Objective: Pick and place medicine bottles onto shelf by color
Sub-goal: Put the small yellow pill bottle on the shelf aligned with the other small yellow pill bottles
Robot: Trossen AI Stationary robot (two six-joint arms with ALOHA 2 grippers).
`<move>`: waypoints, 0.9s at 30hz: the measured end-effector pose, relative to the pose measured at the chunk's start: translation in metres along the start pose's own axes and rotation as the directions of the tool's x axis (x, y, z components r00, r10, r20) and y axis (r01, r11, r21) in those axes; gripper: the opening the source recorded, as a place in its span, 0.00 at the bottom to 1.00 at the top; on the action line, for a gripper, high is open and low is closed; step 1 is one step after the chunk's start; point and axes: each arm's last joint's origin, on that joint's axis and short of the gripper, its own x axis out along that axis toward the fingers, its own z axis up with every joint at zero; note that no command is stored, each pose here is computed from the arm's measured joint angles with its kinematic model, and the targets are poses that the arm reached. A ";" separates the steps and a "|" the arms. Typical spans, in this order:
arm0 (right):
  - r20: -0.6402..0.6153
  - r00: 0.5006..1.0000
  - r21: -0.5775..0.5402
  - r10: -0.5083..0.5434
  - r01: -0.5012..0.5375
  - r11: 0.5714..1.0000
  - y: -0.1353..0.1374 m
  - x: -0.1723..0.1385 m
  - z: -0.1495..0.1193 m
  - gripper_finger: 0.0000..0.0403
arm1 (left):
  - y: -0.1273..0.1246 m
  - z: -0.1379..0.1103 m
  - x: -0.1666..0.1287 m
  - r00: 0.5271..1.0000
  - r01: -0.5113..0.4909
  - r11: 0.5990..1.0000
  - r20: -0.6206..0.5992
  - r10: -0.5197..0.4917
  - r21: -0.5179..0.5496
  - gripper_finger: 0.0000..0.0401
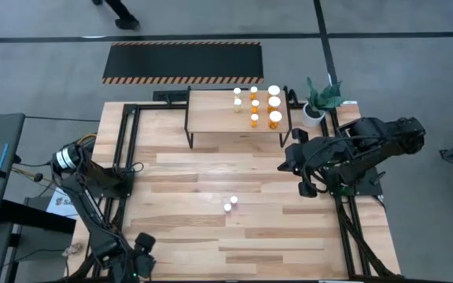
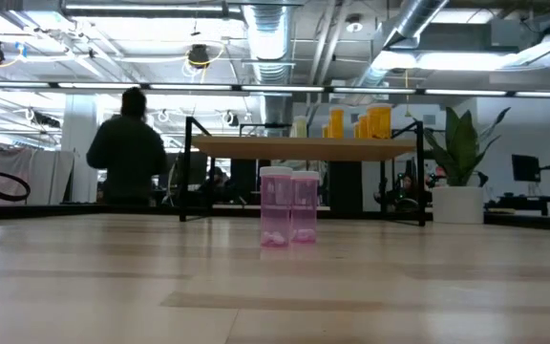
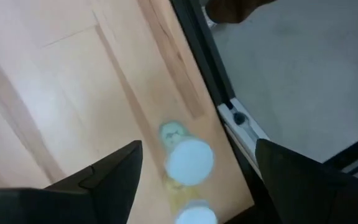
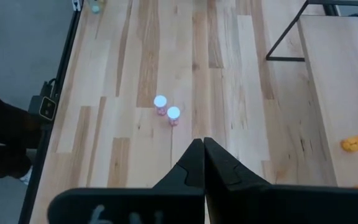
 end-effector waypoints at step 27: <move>0.003 1.000 -0.025 -0.012 0.012 1.000 -0.004 0.001 0.001 0.03 | 0.006 -0.015 -0.014 0.991 -0.056 0.998 -0.124 0.054 -0.011 0.74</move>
